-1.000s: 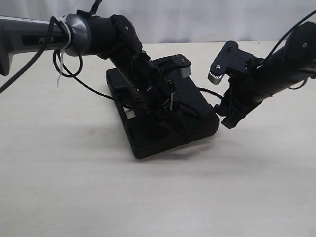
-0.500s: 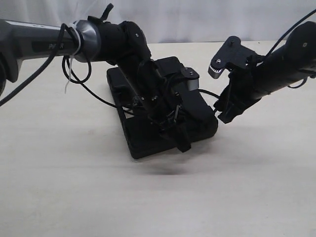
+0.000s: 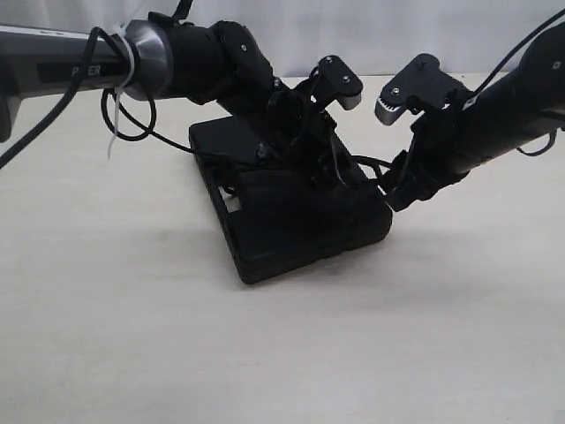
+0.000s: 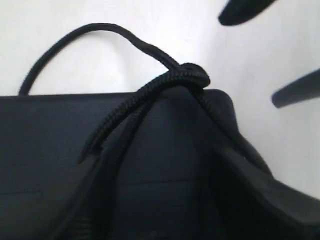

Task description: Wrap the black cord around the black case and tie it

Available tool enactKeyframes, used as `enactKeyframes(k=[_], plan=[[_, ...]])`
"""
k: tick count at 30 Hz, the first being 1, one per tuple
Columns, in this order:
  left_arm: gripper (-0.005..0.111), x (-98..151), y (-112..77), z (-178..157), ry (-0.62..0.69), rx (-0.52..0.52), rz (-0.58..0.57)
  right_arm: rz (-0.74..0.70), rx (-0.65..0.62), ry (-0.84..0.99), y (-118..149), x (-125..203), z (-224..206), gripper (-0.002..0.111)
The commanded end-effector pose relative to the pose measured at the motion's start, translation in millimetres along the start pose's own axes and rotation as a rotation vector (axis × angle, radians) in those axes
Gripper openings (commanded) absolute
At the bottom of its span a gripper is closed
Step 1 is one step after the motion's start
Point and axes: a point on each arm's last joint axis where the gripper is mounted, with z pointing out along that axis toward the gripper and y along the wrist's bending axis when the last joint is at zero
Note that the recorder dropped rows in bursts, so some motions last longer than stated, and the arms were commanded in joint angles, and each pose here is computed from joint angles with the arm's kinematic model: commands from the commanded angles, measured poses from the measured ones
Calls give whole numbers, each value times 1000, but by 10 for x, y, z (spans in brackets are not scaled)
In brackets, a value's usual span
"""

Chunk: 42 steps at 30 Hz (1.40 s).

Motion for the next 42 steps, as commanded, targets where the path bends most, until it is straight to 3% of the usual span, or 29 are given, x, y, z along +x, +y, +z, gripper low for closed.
enactKeyframes(k=[1, 6, 9, 13, 18, 20, 23, 31, 37, 39, 42], plan=[[54, -65, 34, -43, -42, -61, 4, 262, -38, -9, -7, -134, -121, 43], [54, -64, 37, -43, -40, -64, 8, 477, -107, 63, 5, -242, -275, 43], [54, -64, 37, -43, -40, -64, 8, 443, -97, 87, -3, -213, -247, 43], [54, -57, 28, -43, -32, -55, 26, 93, -127, 79, 53, -209, -200, 43], [54, -53, 23, -42, -28, -49, 41, -562, -216, 82, 361, -145, -80, 43], [54, -46, 34, -46, -23, -53, 46, -744, -161, 97, 412, -93, 5, 43], [54, -28, 45, -47, -3, -65, 75, -867, -23, 103, 409, -34, 118, 43], [54, -13, 57, -48, 16, -78, 103, -948, 174, -35, 386, -14, 246, 43], [54, -9, 53, -47, 19, -72, 103, -949, 196, -53, 383, -14, 259, 43], [54, -9, 53, -47, 19, -72, 103, -949, 192, -50, 386, -7, 261, 38], [54, -4, 46, -47, 24, -64, 103, -948, 178, -38, 394, 14, 267, 22]])
